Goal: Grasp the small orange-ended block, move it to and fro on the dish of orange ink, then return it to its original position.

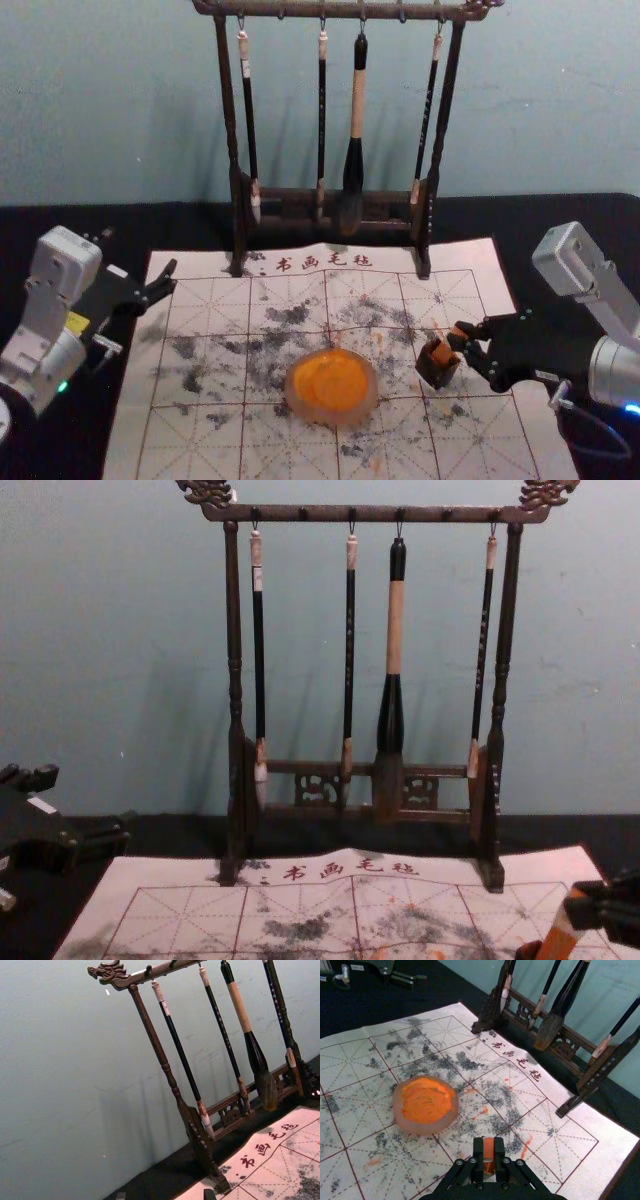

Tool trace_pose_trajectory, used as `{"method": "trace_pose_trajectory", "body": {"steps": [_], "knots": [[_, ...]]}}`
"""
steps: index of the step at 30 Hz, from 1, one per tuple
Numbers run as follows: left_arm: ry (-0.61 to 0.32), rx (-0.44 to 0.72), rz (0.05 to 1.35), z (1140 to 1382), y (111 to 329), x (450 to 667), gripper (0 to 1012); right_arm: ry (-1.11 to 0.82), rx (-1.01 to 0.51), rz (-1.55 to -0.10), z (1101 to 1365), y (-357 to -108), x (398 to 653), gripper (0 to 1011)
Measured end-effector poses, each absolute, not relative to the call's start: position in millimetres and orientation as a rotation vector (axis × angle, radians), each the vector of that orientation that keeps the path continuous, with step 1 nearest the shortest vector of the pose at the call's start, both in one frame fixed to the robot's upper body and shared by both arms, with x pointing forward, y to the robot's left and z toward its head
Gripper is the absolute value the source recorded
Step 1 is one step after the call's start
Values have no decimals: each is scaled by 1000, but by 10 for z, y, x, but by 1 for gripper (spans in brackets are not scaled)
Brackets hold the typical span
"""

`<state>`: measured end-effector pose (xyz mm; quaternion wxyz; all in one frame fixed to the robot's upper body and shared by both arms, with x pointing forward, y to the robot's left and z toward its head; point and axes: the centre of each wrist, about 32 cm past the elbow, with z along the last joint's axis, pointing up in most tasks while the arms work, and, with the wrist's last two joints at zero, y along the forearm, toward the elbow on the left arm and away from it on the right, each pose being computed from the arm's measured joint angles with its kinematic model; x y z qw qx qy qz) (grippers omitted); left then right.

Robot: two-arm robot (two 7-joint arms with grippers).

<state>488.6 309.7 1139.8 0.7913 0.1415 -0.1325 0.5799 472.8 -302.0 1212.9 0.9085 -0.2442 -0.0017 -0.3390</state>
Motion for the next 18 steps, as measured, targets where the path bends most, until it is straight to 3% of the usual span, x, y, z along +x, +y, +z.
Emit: {"method": "trace_pose_trajectory", "body": {"steps": [18], "knots": [[-285, 304, 1248, 11398, 3097, 4886, 1001, 16, -531, -691, 12039, -2976, 4802, 92]]}}
